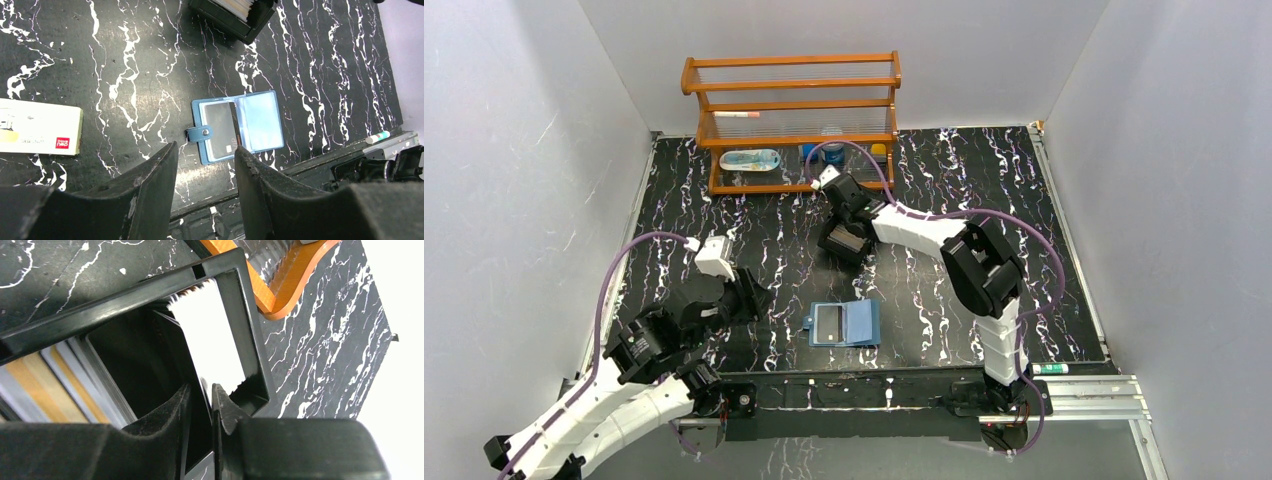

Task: Put the credit cards into the card holder
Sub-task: Pick up the credit card from the storage box.

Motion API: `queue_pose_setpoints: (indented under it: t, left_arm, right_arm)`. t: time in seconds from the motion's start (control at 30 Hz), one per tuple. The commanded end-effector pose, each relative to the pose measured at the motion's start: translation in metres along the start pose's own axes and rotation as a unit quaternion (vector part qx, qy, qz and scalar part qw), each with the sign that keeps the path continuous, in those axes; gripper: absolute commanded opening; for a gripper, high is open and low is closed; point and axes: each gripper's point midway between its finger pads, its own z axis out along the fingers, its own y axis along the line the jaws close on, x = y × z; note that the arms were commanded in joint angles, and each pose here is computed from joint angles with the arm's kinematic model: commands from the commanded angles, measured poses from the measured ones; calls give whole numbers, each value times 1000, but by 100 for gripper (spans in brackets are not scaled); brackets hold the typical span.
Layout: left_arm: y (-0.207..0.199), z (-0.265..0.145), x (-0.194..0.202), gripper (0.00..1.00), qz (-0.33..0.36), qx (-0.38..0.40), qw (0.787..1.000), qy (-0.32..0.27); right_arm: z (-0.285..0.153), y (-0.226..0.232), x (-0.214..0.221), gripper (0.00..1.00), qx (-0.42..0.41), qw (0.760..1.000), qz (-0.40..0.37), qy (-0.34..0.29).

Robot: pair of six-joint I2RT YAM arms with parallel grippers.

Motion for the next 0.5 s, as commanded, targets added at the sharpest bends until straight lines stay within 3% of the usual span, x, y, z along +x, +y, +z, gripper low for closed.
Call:
queue_pose_setpoints:
  t: [0.0,0.13,0.27,0.47]
  left_arm:
    - [3,4,4,45,7,-9,1000,9]
    - [1,5,6,44,5,-7,1000,15]
    - [-6,8,9,44,-4,-2,1000,30]
    - [-30,16,21,42,-51,30,995,77]
  right_arm:
    - [-29,-27,-30,25,6,998,54,-38]
    - [-40,-27,-32,19,-12,997,67,-40]
    - [-55,-26,-36,3,-37,995,82,-48]
    - [-87,-22,-43,0,-92,985,135,-55]
